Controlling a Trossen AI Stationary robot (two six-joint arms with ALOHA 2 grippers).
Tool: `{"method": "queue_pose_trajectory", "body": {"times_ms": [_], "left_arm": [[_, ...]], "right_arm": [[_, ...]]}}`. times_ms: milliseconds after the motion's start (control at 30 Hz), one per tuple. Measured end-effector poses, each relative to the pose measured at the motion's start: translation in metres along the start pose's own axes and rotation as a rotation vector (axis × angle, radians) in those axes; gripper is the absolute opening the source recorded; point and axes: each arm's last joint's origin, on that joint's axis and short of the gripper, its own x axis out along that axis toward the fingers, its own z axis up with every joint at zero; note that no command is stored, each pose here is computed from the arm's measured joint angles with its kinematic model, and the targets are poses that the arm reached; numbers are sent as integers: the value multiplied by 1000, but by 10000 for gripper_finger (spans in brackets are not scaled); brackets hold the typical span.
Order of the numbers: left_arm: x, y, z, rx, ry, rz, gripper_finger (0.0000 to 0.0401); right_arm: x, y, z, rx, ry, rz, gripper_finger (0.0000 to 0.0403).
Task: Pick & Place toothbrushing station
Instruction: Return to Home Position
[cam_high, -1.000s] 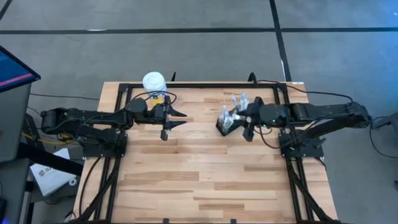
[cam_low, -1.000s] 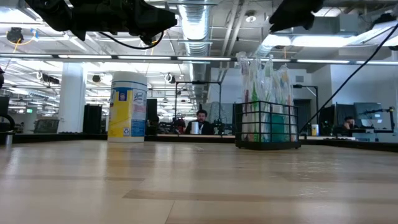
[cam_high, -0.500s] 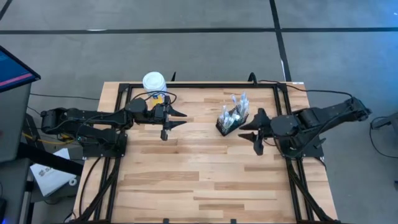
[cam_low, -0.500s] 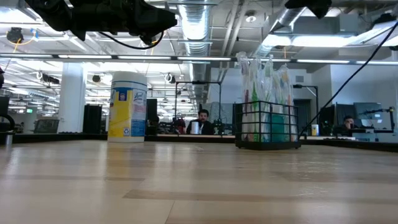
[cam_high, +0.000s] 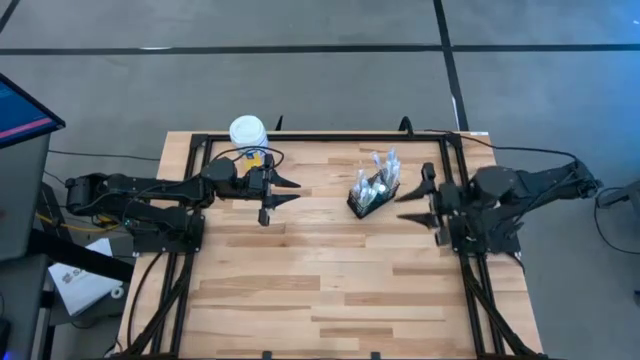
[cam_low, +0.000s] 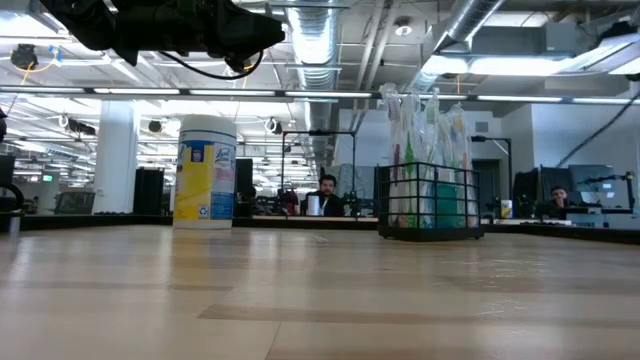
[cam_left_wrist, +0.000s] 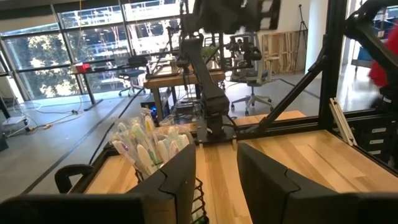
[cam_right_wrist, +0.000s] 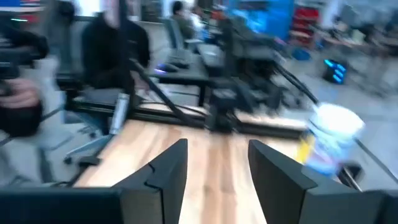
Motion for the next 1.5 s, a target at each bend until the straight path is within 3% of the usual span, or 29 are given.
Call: {"method": "queue_pose_trajectory", "body": {"times_ms": [100,267,367,767,1000,1300,1500], "left_arm": [[0,0,0,0,-1,0,114],[0,0,0,0,-2,0,114],[0,0,0,0,-1,0,114],[0,0,0,0,-1,0,114],[0,0,0,0,0,0,114],[-2,-3,-6,-36,18,-8,111],[-27,-6,-12,-41,-8,31,93]], "right_arm": [[-2,-4,-26,45,-11,-36,162],[-3,-8,-67,36,-99,3,161],[-12,-10,-85,47,-164,33,158],[-29,-10,-153,119,-185,57,157],[-32,-10,-174,103,-229,24,154],[-31,-11,-188,142,-149,5,154],[-31,-10,-191,209,-110,9,154]]}}
